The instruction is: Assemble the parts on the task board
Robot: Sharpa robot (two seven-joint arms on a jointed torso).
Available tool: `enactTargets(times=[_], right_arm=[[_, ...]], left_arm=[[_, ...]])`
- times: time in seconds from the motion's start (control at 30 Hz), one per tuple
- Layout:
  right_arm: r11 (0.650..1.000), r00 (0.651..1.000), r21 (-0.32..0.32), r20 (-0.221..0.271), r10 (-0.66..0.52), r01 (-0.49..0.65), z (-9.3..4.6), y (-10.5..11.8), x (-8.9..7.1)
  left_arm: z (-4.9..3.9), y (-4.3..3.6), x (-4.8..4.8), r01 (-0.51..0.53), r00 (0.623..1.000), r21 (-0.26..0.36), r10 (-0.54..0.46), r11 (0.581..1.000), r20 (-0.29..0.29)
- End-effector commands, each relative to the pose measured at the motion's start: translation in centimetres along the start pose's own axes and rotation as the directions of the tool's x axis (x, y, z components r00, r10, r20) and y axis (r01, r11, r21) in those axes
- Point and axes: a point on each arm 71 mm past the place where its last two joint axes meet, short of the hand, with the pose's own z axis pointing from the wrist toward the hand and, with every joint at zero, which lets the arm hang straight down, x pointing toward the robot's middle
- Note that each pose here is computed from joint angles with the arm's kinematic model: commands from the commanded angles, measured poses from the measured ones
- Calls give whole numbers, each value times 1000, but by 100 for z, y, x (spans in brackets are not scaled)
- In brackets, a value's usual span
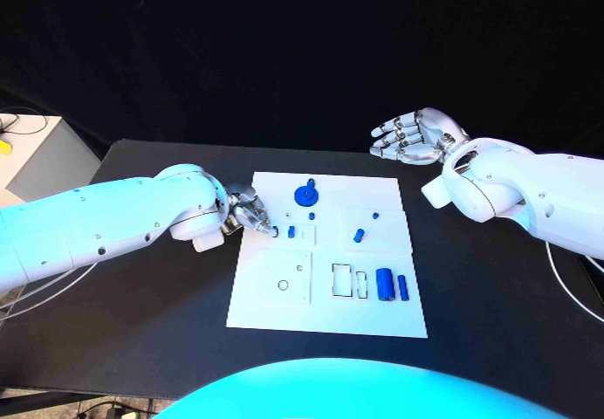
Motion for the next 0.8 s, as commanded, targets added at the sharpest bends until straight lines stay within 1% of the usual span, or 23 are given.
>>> enactTargets(times=[0.03,0.5,0.63,0.73,0.8], right_arm=[[1000,1000,-6,-18,1,-2,-1,2,16],[1000,1000,-3,-21,2,-2,-2,-5,21],[1000,1000,-3,-21,2,-2,-2,-7,20],[1000,1000,-3,-20,2,-2,-4,-8,18],[1000,1000,-2,-19,2,-2,-5,-10,15]], left_arm=[[0,-13,35,26,999,16,-26,1000,-45],[-6,2,49,29,997,12,-28,999,-73],[-11,10,42,33,997,8,-33,999,-63],[-18,11,33,34,998,9,-34,999,-44],[-27,8,23,35,999,12,-35,999,-22]])
